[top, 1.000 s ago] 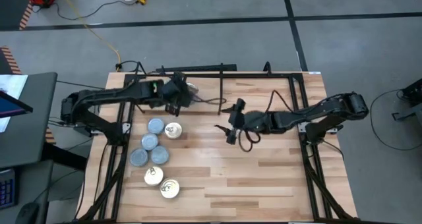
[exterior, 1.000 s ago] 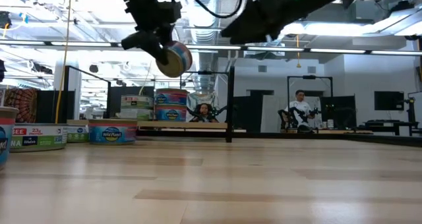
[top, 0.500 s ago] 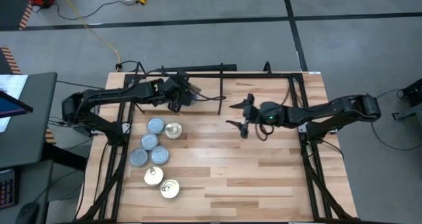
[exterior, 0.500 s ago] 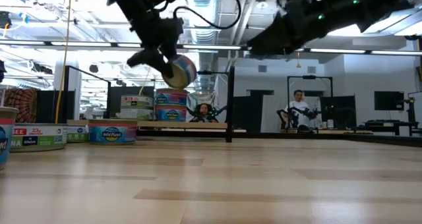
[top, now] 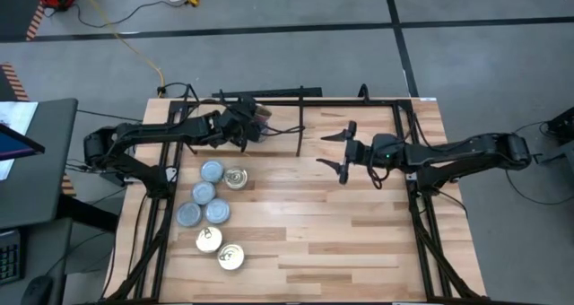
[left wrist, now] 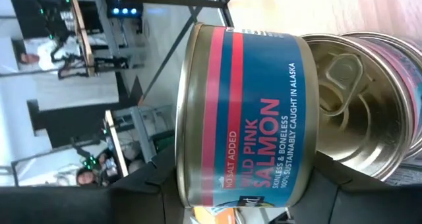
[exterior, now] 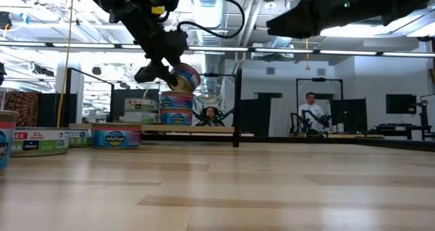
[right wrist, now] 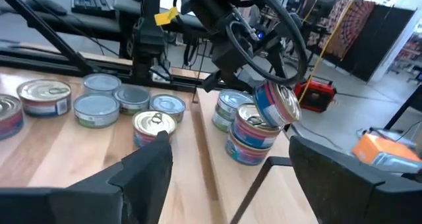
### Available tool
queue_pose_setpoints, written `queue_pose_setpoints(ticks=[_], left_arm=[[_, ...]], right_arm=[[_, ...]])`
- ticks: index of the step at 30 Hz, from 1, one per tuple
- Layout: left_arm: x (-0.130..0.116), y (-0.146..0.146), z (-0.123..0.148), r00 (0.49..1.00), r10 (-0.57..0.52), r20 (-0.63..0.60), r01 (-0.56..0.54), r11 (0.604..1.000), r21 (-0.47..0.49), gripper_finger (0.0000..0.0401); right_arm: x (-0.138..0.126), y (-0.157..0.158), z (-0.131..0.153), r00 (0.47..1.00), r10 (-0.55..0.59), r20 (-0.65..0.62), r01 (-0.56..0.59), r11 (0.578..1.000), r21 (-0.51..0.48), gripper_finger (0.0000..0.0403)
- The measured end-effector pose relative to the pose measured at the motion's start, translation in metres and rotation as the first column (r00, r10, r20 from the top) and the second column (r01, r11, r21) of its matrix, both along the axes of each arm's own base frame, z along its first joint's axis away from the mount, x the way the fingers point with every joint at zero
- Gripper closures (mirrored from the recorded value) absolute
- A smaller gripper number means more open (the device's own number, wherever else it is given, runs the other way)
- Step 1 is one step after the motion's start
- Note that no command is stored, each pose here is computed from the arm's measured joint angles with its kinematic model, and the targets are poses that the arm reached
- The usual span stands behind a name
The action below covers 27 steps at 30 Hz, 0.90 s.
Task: Stack canned seafood by type on shelf
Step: Stack the blue pink tuna can on top of the blue pink tuna cans on the shelf
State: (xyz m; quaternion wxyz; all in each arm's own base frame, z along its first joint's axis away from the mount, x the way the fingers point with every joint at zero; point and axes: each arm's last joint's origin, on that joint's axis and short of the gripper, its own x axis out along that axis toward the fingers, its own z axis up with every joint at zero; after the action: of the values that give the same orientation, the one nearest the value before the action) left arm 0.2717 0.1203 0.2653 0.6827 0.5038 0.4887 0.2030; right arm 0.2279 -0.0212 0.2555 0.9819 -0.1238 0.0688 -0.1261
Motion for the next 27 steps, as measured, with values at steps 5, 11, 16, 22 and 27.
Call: queue_pose_setpoints(ticks=[5,11,16,22,27], left_arm=[[-0.005,-0.001,-0.005,0.998,0.045,-0.048,-0.046,0.999,-0.027,0.0179],[-0.008,-0.005,-0.010,0.996,0.046,-0.072,-0.053,0.994,-0.100,0.0147],[-0.008,-0.005,-0.010,0.997,0.044,-0.068,-0.050,0.994,-0.101,0.0124],[-0.007,-0.005,-0.008,0.997,0.055,-0.058,-0.061,0.994,-0.095,0.0120],[-0.006,-0.005,0.004,0.996,0.069,-0.061,-0.076,0.991,-0.113,0.0119]], right_arm=[[-0.001,-0.009,0.005,0.999,-0.036,0.014,0.036,0.999,-0.023,0.0072],[-0.003,-0.020,0.006,0.999,-0.039,0.015,0.039,0.999,-0.032,0.0072],[-0.003,-0.026,0.008,0.999,-0.007,0.039,0.009,0.999,-0.032,0.0072],[-0.004,-0.028,0.008,0.999,-0.003,0.039,0.004,1.000,-0.024,0.0072],[-0.004,-0.028,0.008,0.999,-0.003,0.040,0.004,1.000,-0.021,0.0072]])
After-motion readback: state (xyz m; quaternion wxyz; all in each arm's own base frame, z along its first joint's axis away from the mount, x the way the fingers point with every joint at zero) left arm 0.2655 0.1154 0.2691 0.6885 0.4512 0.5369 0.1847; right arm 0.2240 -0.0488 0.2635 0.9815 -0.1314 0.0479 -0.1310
